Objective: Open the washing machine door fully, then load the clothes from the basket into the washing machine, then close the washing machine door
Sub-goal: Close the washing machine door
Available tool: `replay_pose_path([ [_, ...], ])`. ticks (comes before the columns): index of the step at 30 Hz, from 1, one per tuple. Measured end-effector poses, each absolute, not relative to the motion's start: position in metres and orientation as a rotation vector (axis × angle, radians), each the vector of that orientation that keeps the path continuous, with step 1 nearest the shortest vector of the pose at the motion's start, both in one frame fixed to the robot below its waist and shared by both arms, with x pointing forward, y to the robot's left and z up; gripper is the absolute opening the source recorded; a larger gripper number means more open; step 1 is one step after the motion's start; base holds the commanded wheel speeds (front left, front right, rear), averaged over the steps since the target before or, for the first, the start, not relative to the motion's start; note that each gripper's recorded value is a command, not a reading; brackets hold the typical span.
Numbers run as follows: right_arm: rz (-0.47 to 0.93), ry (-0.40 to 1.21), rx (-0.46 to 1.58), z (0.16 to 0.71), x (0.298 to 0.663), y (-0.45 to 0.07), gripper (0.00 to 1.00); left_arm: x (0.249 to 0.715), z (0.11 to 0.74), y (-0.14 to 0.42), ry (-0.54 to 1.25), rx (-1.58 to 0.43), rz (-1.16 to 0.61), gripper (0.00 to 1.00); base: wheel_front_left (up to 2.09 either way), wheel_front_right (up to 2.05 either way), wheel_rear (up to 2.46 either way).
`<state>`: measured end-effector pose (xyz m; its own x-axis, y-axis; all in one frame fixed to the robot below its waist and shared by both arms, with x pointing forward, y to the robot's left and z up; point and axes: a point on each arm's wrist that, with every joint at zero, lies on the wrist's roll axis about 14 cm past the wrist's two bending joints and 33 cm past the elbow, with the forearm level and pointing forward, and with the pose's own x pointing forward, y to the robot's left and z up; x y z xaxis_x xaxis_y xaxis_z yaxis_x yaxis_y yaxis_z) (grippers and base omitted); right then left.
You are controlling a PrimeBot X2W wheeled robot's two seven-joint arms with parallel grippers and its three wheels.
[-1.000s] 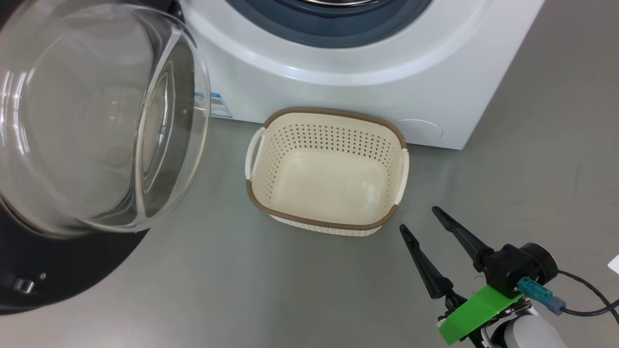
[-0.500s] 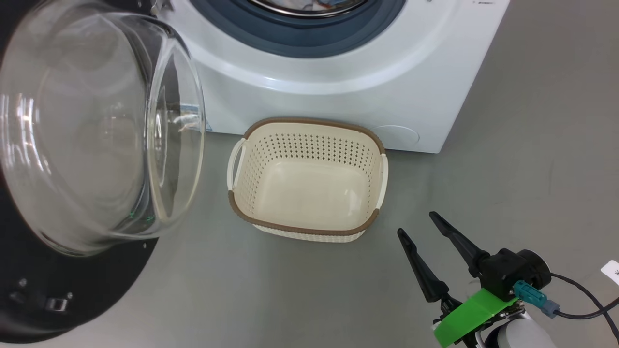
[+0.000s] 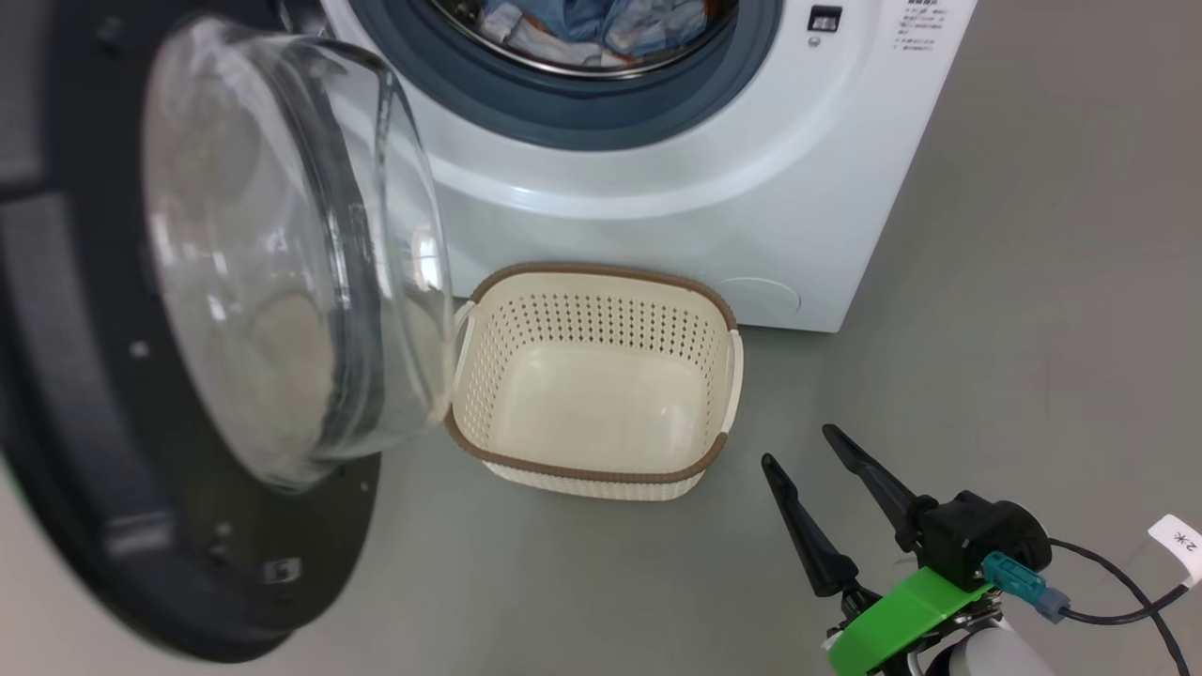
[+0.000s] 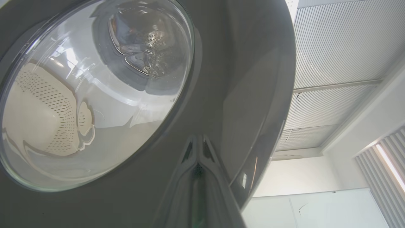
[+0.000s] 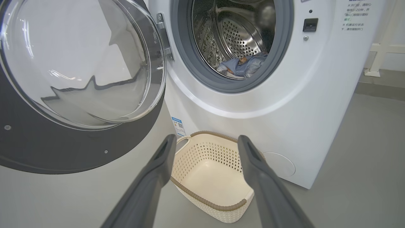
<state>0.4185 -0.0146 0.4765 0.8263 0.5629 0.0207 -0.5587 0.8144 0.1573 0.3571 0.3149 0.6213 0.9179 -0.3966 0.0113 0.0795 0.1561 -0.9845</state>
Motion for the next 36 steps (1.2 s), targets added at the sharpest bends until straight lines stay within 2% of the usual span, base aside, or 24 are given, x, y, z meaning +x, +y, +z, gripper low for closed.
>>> replay_pose_path([
  [12,0.538,-0.012,0.17,0.492,0.413,-0.031,1.0,0.373,0.625,0.264,0.301,-1.376,-0.501,0.0,0.0,0.0,0.0],
  [29,0.37,-0.017,0.165,0.493,0.403,-0.087,1.0,0.421,0.616,0.185,0.331,-1.445,-0.68,0.0,0.0,0.0,0.0],
  [36,0.324,-0.013,0.174,0.491,0.4,-0.1,1.0,0.446,0.628,0.162,0.251,-1.464,-0.735,0.0,0.0,0.0,0.0],
])
